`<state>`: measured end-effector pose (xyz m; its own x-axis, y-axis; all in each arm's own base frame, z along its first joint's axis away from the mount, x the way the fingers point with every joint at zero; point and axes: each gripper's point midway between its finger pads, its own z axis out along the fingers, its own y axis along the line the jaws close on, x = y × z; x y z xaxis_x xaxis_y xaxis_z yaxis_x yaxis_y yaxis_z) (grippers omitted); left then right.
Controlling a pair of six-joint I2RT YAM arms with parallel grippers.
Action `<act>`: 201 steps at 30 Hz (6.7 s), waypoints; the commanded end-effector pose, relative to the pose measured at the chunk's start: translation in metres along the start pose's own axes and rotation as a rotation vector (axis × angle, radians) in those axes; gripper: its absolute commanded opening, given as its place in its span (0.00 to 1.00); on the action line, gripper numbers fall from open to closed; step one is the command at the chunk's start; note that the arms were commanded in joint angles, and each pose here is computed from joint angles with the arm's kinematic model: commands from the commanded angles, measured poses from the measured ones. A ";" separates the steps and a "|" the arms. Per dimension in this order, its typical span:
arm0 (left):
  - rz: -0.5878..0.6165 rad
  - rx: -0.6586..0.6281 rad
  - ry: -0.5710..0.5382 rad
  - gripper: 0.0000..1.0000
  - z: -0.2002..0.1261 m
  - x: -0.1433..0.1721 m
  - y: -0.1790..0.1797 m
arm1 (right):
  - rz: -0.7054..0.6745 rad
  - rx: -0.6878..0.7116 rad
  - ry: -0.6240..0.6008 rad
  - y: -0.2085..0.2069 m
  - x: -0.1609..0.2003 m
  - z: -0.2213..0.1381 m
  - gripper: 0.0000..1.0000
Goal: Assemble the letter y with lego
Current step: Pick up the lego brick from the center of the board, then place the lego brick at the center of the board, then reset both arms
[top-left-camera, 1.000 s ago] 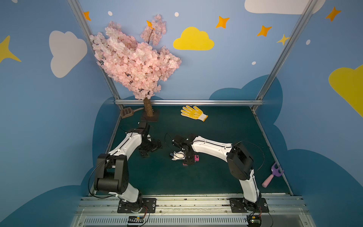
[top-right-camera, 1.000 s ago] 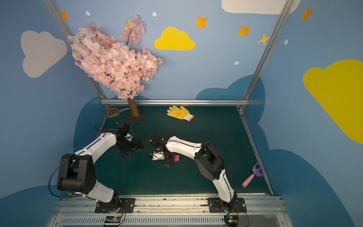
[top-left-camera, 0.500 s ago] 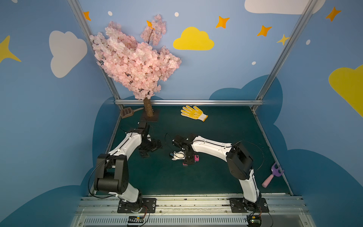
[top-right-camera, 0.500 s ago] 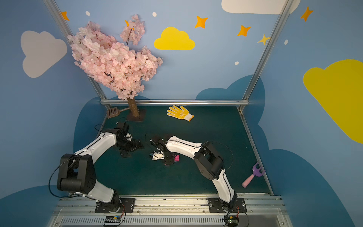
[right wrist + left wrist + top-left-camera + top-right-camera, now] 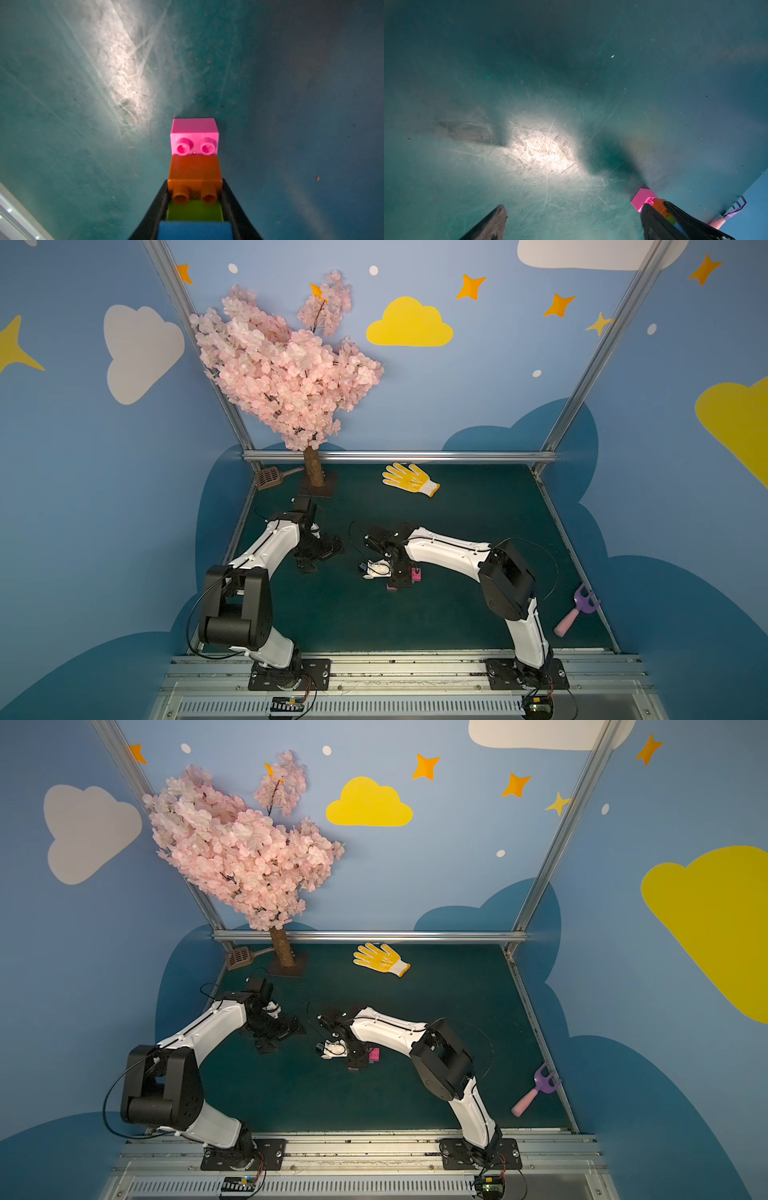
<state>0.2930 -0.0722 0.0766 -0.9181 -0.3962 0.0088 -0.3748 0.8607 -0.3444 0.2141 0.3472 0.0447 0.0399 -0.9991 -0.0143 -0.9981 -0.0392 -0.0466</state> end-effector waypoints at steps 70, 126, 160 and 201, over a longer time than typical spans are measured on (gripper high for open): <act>-0.004 0.060 0.003 1.00 0.000 0.001 -0.004 | 0.993 -0.692 -0.945 -0.068 -0.018 -0.011 0.16; -0.014 0.082 -0.011 1.00 -0.004 -0.001 -0.004 | 1.327 -0.636 -0.947 -0.074 0.034 0.017 0.65; 0.008 0.033 -0.079 1.00 -0.013 -0.008 0.001 | 1.682 -0.102 -1.119 -0.132 0.288 -0.105 0.83; 0.188 -0.479 -1.245 1.00 -0.067 -0.129 0.070 | 1.344 0.904 -1.066 -0.142 0.345 -0.055 0.88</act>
<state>0.3697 0.0512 0.0915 -0.4385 -0.0940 -0.8938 -0.4437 0.8875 0.1244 0.3610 -0.0017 0.0926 -0.3546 0.1392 -0.9246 -0.0271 0.9869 0.1590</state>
